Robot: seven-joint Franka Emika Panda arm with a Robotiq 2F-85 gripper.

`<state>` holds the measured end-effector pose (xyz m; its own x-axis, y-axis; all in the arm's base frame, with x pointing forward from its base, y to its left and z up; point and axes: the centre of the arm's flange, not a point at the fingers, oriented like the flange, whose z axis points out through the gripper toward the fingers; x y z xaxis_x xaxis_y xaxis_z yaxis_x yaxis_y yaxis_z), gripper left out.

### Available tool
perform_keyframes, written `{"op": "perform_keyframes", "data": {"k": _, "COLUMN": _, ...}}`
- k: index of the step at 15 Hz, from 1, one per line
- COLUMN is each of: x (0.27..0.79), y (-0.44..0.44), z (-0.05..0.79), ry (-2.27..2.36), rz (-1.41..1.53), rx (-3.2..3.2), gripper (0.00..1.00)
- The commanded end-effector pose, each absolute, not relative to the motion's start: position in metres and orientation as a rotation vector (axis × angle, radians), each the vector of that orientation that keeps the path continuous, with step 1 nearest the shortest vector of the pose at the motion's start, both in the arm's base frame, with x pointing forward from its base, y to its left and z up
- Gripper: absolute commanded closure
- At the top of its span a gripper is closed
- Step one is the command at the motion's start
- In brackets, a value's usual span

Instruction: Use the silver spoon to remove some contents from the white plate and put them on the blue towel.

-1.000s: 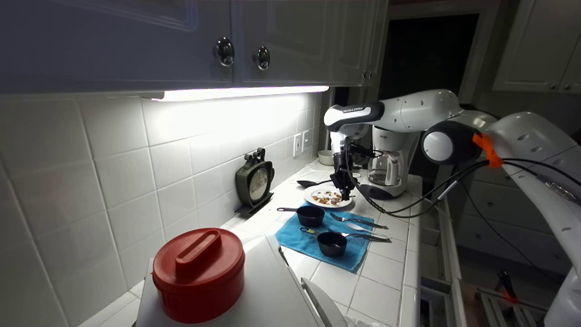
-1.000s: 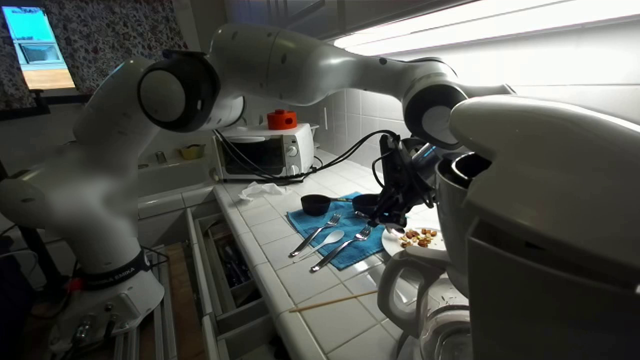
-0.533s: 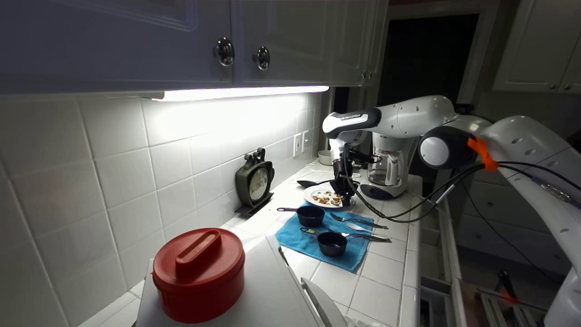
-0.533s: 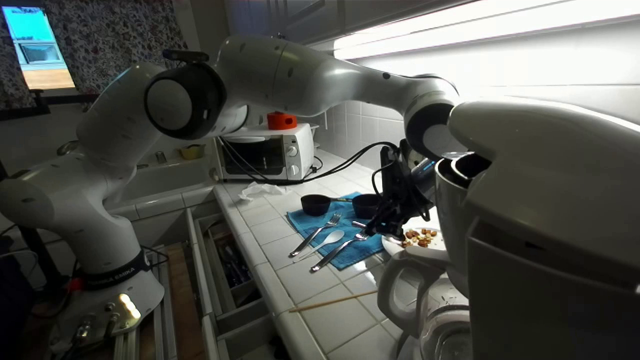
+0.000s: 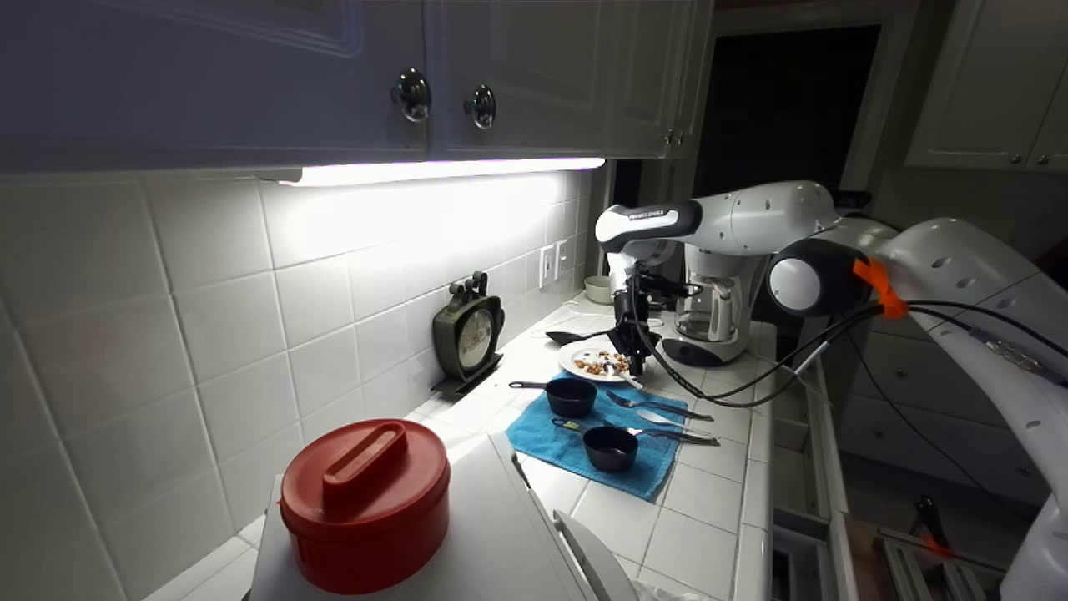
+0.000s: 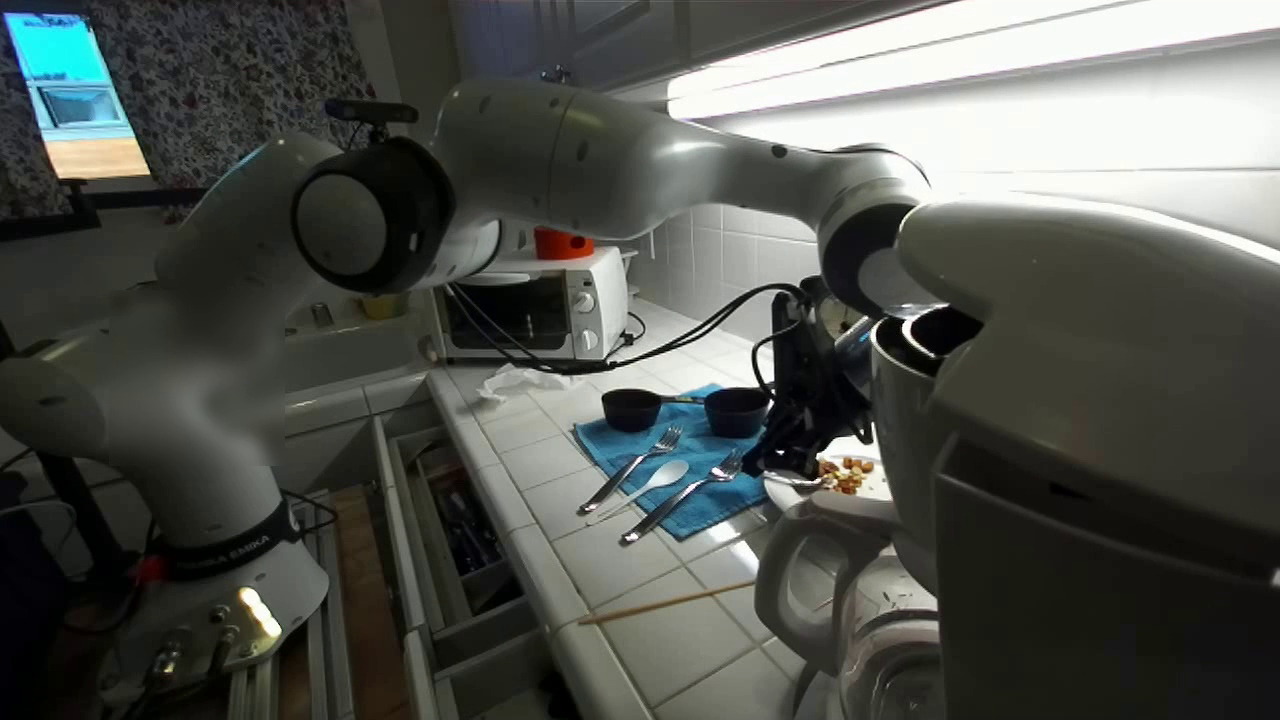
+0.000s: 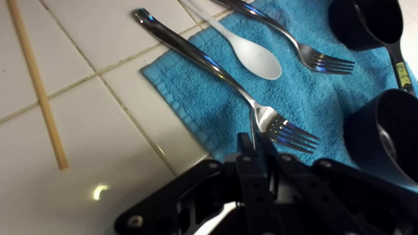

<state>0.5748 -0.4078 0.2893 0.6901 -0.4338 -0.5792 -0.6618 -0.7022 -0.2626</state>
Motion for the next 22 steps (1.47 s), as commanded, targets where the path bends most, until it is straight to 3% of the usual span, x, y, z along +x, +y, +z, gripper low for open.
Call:
{"op": "perform_keyframes", "data": {"k": 1, "x": 0.587, "y": -0.422, "z": 0.295, "ry": 0.878, "rz": 0.688, "rx": -2.435, "gripper": 0.94}}
{"op": "perform_keyframes", "data": {"k": 18, "x": 0.58, "y": -0.374, "z": 0.339, "ry": 0.849, "rz": 0.462, "rx": -2.542, "gripper": 0.94}}
{"op": "perform_keyframes", "data": {"k": 21, "x": 0.573, "y": -0.365, "z": 0.346, "ry": 0.839, "rz": 0.439, "rx": -2.548, "gripper": 0.93}}
{"op": "perform_keyframes", "data": {"k": 22, "x": 0.57, "y": -0.361, "z": 0.347, "ry": 0.835, "rz": 0.44, "rx": -2.547, "gripper": 0.85}}
